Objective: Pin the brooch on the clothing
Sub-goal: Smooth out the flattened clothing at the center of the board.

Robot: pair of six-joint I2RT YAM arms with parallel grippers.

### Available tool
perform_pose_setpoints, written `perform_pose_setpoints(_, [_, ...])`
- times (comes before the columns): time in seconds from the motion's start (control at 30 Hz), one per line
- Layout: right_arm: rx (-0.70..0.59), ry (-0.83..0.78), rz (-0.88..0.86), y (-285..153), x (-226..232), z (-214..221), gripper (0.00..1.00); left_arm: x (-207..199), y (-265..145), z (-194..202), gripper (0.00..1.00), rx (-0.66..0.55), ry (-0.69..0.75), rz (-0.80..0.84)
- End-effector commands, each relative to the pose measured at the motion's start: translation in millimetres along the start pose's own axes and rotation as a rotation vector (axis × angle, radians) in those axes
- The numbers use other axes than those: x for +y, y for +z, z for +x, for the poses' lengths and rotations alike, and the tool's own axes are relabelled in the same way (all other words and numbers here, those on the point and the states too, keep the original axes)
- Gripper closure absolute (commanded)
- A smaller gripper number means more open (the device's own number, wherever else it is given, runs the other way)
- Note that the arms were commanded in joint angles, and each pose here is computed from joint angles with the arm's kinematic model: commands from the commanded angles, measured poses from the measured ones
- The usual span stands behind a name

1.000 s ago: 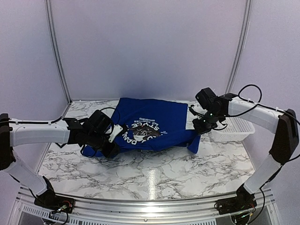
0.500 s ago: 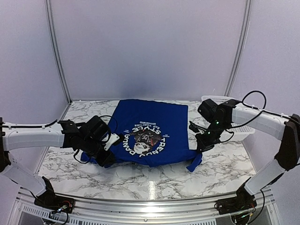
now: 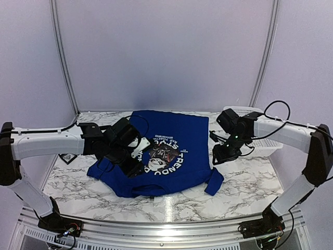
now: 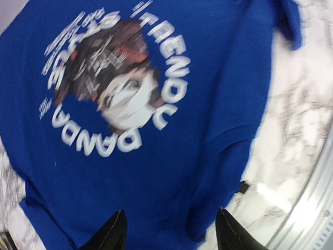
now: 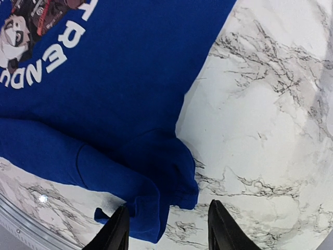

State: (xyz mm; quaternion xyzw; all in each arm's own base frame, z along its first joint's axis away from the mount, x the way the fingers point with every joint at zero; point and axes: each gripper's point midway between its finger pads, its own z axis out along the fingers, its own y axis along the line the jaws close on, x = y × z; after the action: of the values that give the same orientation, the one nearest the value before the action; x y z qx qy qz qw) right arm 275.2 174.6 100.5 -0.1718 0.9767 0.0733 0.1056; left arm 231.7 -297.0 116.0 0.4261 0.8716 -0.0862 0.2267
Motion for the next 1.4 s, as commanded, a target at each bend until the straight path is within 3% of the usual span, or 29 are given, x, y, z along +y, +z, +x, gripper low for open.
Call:
perform_pose_setpoints(0.0, [-0.105,0.071,-0.104,-25.8,15.5,5.5,0.55,-85.0,-12.5,-35.5,0.43,-0.114,0.297,0.196])
perform_pose_setpoints(0.13, [-0.181,0.174,-0.142,-28.1,9.9,13.7,0.58,-131.4,7.6,-53.8,0.63,-0.129,0.383,0.312])
perform_pose_setpoints(0.2, [-0.187,0.226,-0.121,-20.3,-2.7,19.9,0.62,-144.1,25.7,-57.5,0.66,-0.103,0.418,0.317])
perform_pose_setpoints(0.27, [-0.200,0.271,-0.114,-12.6,-13.4,23.1,0.65,-155.8,41.6,-56.2,0.66,-0.077,0.464,0.314])
perform_pose_setpoints(0.4, [-0.236,0.324,-0.127,1.0,-23.8,25.8,0.68,-161.3,64.8,-58.9,0.52,-0.055,0.516,0.286])
perform_pose_setpoints(0.47, [-0.224,0.328,-0.140,10.3,-23.3,29.0,0.69,-156.2,82.9,-59.5,0.50,-0.031,0.532,0.238])
perform_pose_setpoints(0.57, [-0.180,0.325,-0.162,29.5,-20.7,37.8,0.66,-138.8,104.3,-64.1,0.52,-0.007,0.522,0.114])
perform_pose_setpoints(0.87, [-0.150,0.340,-0.184,56.9,-19.8,45.4,0.67,-113.6,123.5,-58.3,0.66,0.015,0.509,-0.040])
perform_pose_setpoints(0.93, [-0.144,0.339,-0.195,62.1,-18.1,44.8,0.78,-111.8,123.1,-57.3,0.72,0.008,0.512,-0.049])
perform_pose_setpoints(1.03, [-0.146,0.339,-0.193,64.5,-20.2,41.6,0.95,-109.7,123.1,-54.7,0.96,0.010,0.512,-0.055])
perform_pose_setpoints(1.07, [-0.151,0.337,-0.185,63.9,-22.5,40.4,1.00,-110.5,121.6,-53.2,1.00,0.010,0.510,-0.048])
perform_pose_setpoints(1.17, [-0.173,0.336,-0.162,57.0,-32.5,32.7,1.00,-122.1,105.0,-52.6,1.00,-0.015,0.495,0.040])
perform_pose_setpoints(1.37, [-0.191,0.277,-0.052,37.6,-52.0,8.9,1.00,-177.3,34.4,-40.4,1.00,-0.107,0.518,0.442])
